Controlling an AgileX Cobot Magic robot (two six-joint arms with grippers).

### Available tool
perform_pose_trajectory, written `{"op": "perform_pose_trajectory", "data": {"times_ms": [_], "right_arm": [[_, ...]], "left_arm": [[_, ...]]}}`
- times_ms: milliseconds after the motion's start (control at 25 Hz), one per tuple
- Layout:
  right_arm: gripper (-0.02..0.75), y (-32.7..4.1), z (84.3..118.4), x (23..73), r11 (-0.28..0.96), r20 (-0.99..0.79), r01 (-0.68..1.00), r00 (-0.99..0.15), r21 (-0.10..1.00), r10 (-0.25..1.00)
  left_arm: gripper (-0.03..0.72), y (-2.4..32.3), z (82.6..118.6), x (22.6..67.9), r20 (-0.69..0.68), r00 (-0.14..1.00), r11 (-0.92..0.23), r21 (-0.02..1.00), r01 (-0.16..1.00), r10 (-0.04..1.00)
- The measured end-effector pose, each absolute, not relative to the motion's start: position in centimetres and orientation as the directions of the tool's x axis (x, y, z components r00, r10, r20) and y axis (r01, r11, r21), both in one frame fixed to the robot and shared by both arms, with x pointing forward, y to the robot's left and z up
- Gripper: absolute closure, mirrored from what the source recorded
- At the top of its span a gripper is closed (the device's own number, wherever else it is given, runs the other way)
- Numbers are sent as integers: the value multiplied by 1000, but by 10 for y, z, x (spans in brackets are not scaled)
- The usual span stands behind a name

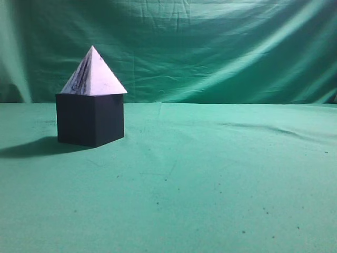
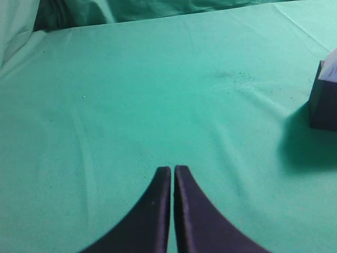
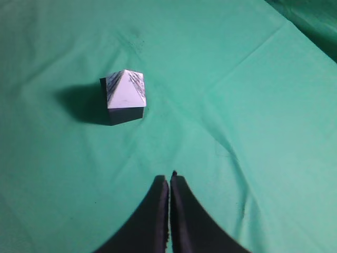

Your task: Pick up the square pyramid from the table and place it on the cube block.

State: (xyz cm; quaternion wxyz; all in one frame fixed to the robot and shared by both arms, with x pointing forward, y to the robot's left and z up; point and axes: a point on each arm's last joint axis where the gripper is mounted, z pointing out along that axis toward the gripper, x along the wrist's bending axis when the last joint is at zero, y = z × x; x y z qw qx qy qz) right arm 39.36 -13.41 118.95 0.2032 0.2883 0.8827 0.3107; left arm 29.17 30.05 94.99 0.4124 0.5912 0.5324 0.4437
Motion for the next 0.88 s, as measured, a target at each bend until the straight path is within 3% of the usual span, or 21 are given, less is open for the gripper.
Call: {"op": "perform_pose_trajectory", "data": {"times_ms": [200,480,720,880], "right_arm": [[738,-164,1176,365,573,-155,335,-752,748,641],[738,-203,1180,328,543,-94,373,-755,752,649],[738,-212,1173,319,609,-167,296,-791,736,588],[738,-219,1155,319,526,-187,230,-759,819,624]], "left_arm": [[688,301,950,292,85,39,-93,960,264,996],[688,301,950,292,85,39,-93,960,264,996],[688,301,950,292,85,39,-93,960,264,996],[688,301,950,292,85,39,-93,960,264,996]]}}
